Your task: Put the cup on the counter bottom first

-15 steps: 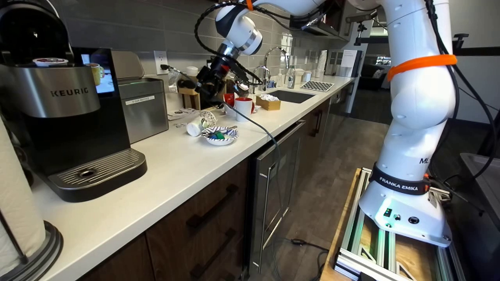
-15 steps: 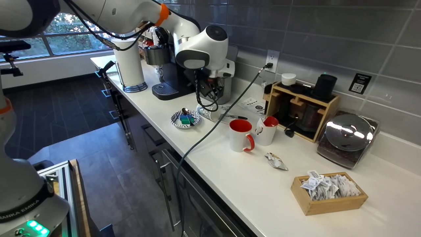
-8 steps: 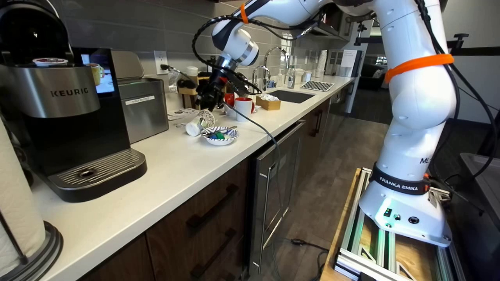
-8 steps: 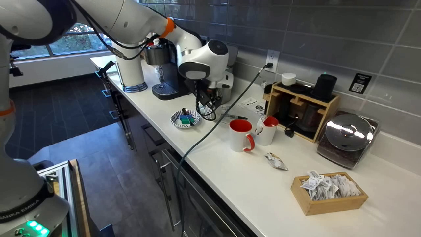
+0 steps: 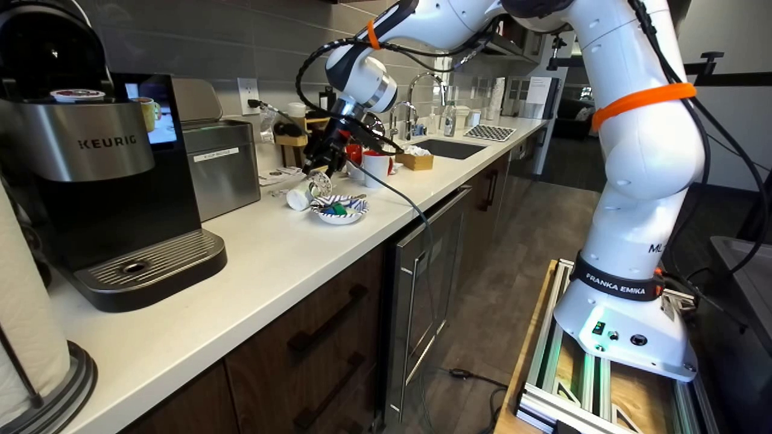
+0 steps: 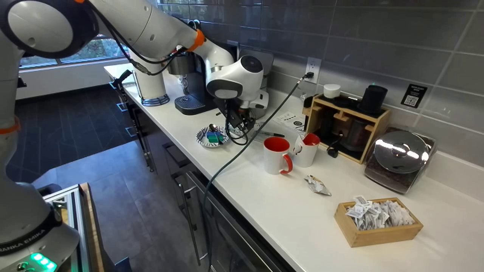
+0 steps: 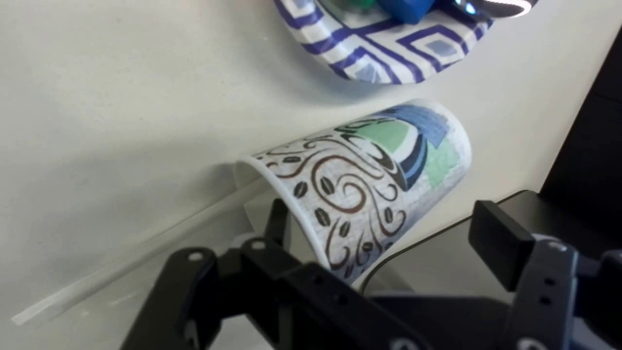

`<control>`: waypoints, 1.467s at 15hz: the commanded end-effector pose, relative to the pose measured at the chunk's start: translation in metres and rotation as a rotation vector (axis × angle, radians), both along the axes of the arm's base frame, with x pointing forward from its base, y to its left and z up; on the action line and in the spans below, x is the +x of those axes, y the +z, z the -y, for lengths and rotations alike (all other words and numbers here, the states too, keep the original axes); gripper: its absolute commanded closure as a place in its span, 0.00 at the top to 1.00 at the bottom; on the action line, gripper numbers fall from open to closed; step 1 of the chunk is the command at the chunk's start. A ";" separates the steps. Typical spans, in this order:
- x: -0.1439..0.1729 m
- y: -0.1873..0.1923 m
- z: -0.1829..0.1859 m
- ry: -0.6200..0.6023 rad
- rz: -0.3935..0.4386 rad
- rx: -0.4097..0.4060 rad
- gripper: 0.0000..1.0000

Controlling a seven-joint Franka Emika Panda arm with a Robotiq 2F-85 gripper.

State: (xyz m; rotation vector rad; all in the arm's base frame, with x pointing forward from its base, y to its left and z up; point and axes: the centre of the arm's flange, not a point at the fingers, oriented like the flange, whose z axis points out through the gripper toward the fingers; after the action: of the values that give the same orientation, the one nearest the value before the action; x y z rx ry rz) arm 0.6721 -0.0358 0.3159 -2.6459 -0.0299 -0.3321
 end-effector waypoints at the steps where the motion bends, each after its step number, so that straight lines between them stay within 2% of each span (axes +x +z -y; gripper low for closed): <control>1: 0.006 -0.003 -0.008 -0.006 -0.002 0.029 0.62; 6: 0.007 0.002 -0.016 0.002 0.010 0.050 0.22; 9: 0.007 0.024 -0.020 0.016 0.045 0.050 0.02; 14: 0.003 0.095 -0.043 0.119 0.160 0.003 0.00; 18: -0.016 0.127 -0.110 0.315 0.179 -0.069 0.00; 22: -0.043 0.146 -0.192 0.475 0.142 -0.240 0.00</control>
State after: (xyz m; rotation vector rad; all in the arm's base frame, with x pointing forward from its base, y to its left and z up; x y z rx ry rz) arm 0.6535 0.1103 0.4518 -2.6519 -0.6229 -0.4410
